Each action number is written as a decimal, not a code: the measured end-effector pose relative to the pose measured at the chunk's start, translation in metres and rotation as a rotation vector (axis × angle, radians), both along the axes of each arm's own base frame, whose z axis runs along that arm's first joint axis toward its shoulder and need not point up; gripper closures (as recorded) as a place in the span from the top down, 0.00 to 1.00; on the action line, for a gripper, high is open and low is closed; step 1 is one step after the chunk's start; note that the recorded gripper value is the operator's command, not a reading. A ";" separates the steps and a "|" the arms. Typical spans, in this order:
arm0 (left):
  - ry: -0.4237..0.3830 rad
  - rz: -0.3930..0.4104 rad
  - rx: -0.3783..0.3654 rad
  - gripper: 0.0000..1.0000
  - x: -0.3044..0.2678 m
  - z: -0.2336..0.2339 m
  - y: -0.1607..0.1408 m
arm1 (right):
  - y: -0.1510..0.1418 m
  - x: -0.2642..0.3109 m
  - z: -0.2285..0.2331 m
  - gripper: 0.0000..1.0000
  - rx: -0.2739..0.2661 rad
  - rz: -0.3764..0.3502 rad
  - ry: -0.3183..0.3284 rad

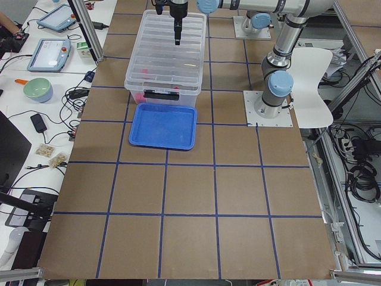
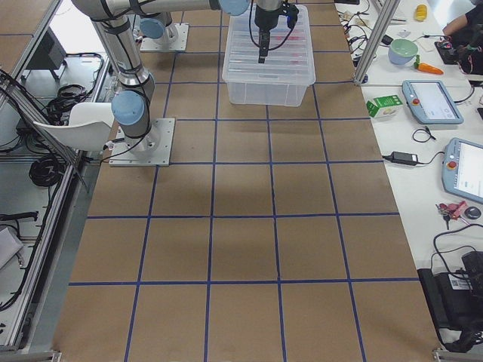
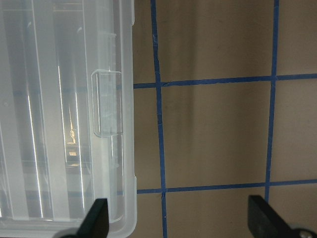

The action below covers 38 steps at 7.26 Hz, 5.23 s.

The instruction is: Place red block in blue tray from box

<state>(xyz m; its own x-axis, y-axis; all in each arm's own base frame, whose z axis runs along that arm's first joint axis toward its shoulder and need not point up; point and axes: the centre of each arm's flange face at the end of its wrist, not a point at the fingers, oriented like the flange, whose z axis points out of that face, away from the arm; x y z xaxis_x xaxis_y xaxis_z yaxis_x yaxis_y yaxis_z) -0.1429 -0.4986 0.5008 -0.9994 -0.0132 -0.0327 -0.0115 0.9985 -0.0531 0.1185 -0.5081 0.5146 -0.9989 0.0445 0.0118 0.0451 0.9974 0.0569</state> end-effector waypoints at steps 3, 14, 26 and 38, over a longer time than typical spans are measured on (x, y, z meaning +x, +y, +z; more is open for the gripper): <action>0.001 0.001 0.001 1.00 0.000 0.000 0.000 | 0.000 -0.001 0.000 1.00 -0.001 -0.001 0.001; 0.004 0.003 0.001 1.00 0.000 0.000 0.000 | -0.059 0.009 -0.077 1.00 0.059 0.016 -0.020; 0.006 0.003 0.006 1.00 -0.001 -0.003 -0.001 | -0.087 0.003 -0.175 1.00 0.190 0.071 -0.013; 0.007 0.004 0.007 1.00 0.000 -0.003 -0.002 | -0.102 -0.116 -0.166 1.00 0.184 0.179 0.007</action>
<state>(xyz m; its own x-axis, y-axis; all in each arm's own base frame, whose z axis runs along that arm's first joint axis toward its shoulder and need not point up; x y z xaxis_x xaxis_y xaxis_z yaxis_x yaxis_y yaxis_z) -0.1428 -0.5004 0.4974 -0.9995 -0.0174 -0.0263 -0.0162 0.9988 -0.0457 0.0023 -0.6097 0.3482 -0.9905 -0.1370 0.0100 -0.1307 0.9623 0.2386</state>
